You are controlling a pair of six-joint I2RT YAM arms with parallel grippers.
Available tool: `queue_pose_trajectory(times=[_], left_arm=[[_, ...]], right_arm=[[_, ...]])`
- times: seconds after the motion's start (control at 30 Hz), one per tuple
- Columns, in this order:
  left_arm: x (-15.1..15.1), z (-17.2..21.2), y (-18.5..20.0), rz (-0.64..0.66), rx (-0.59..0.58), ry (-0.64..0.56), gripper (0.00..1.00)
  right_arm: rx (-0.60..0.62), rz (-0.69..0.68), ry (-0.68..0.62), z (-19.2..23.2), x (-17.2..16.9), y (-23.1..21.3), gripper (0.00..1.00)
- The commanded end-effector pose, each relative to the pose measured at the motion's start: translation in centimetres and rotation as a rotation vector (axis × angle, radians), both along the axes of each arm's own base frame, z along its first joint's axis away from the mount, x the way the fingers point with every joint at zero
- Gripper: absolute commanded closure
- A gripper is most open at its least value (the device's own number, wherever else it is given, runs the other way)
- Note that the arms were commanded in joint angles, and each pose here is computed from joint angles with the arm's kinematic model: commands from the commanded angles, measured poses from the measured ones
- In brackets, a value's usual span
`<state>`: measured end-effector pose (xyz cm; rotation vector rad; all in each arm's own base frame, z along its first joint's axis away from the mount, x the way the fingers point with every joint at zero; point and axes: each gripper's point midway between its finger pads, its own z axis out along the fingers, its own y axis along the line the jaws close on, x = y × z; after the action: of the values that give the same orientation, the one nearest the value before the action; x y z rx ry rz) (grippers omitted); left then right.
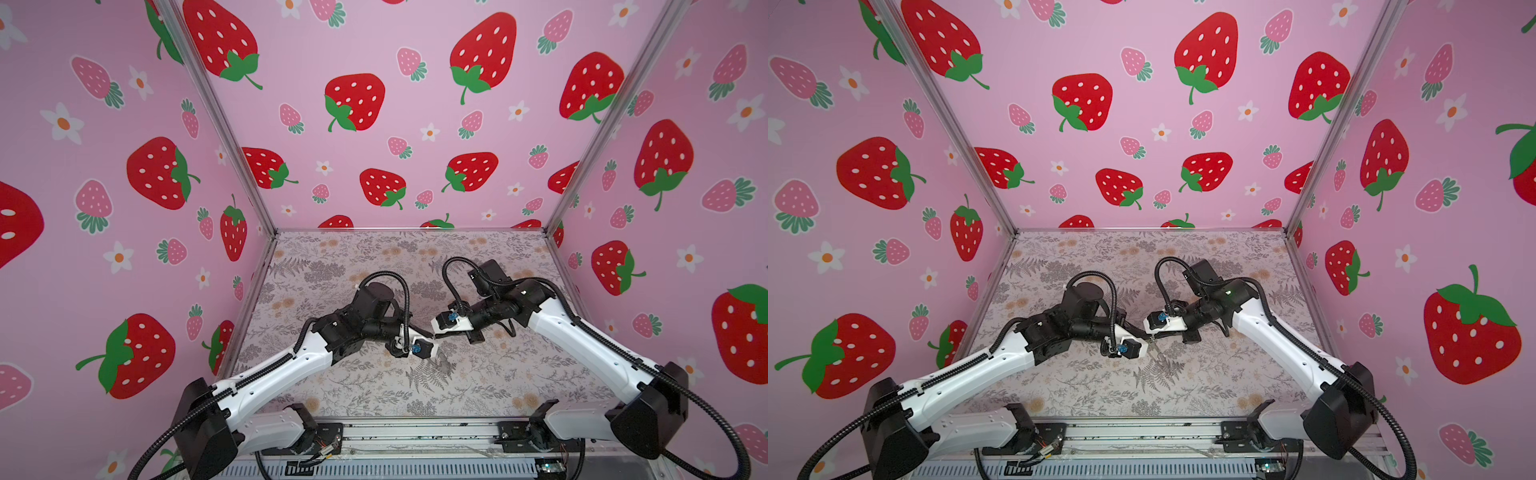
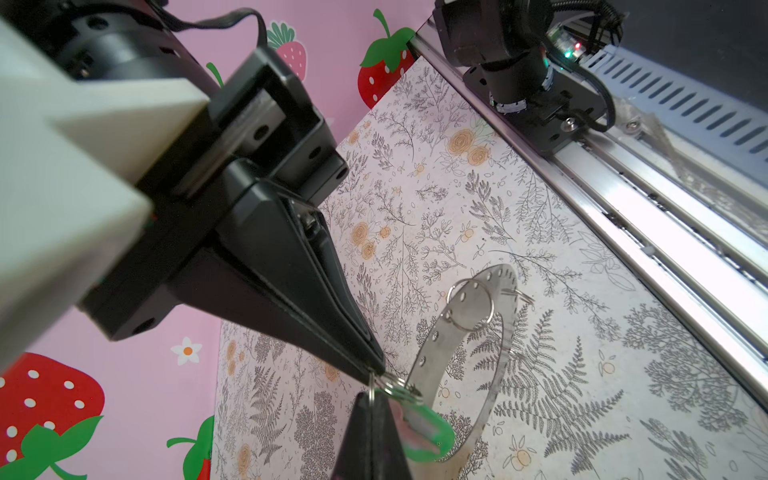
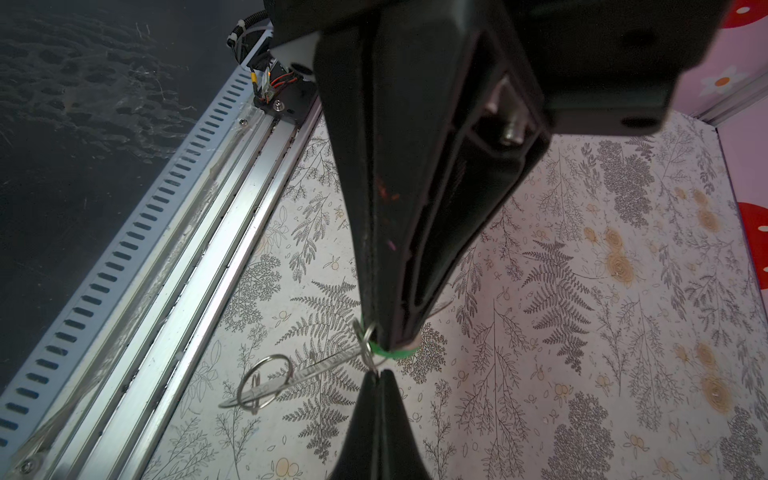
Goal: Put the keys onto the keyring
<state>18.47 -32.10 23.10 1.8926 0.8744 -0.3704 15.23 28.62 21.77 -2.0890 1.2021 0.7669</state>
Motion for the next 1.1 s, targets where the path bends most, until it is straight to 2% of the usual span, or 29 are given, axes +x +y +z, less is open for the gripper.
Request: queue_pose_trajectory(times=[0.0,1.07], left_arm=[[-0.6,2.1,-0.6,-0.044,-0.043,-0.018,1.0],[-0.8,1.1,0.2,-0.023,-0.011,-0.002,1.0]], right_arm=[[0.033,0.03,0.001,1.2,-0.5,0.3,1.0],[0.092,-0.067,-0.13,2.4,0.9,0.0,1.0]])
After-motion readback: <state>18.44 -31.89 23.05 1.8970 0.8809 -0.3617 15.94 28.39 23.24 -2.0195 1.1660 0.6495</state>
